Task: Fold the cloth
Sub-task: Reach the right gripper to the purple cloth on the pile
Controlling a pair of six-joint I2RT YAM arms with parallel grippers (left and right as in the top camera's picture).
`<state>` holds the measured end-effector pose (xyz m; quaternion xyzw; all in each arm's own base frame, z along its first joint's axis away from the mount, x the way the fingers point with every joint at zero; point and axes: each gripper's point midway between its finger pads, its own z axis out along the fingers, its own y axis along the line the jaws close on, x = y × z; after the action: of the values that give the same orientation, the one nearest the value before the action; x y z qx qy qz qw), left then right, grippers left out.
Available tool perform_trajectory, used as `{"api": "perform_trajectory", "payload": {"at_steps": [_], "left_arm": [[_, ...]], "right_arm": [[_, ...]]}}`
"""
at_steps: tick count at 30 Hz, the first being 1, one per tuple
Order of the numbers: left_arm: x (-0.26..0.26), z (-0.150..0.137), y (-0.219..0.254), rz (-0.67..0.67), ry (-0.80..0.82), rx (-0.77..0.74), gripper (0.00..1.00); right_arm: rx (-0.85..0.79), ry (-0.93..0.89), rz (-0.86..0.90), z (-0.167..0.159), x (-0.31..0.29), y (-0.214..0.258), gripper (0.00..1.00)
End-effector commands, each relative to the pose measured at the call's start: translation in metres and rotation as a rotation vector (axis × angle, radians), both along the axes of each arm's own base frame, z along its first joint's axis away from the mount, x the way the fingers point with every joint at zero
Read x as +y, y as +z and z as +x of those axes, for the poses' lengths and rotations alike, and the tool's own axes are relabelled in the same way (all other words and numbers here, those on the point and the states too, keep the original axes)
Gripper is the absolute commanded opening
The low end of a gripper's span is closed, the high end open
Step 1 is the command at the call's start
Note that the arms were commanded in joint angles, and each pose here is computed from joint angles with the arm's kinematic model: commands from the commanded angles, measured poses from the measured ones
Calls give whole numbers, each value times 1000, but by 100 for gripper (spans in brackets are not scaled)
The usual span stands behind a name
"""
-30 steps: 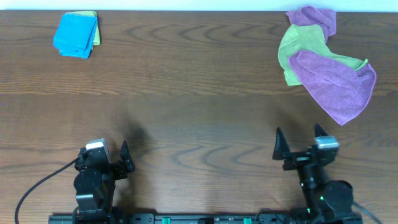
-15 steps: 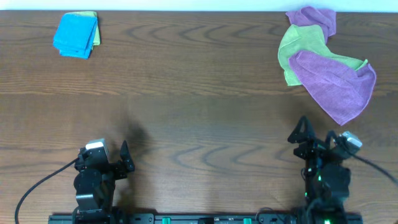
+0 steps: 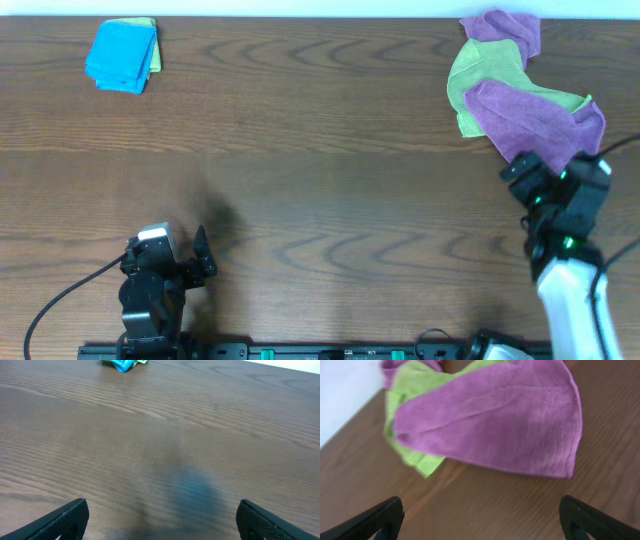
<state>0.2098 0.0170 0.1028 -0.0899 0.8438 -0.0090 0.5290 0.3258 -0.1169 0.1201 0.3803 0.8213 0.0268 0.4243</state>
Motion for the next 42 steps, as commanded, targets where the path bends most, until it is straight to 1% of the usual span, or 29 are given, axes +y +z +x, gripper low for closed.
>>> {"api": "perform_trajectory", "payload": {"at_steps": [1,4,7,10,16,30,32,33,34,37,40,41,42], "left_arm": [[0,0,-5,13,-8,8,95],[0,0,-5,13,-8,8,95],[0,0,-5,13,-8,8,95],[0,0,-5,13,-8,8,95],[0,0,-5,13,-8,8,95],[0,0,-5,13,-8,8,95],[0,0,-5,13,-8,8,95],[0,0,-5,13,-8,8,95],[0,0,-5,13,-8,8,95],[0,0,-5,13,-8,8,95],[0,0,-5,13,-8,8,95],[0,0,-5,13,-8,8,95],[0,0,-5,13,-8,8,95]], "right_arm": [[66,12,-3,13,-18,-6,95],[125,43,8,26,-31,-14,93],[178,45,0,35,-47,-20,89],[213,26,14,38,-60,-27,88],[281,-3,48,32,-76,-54,85],[447,60,54,17,-74,-109,77],[458,61,61,16,-74,-114,69],[459,61,61,16,-74,-115,62],[459,61,61,16,-74,-116,51],[448,60,55,19,-76,-115,26],[438,58,49,21,-77,-114,11],[435,58,47,22,-77,-114,4],[434,58,46,22,-78,-113,1]]}}
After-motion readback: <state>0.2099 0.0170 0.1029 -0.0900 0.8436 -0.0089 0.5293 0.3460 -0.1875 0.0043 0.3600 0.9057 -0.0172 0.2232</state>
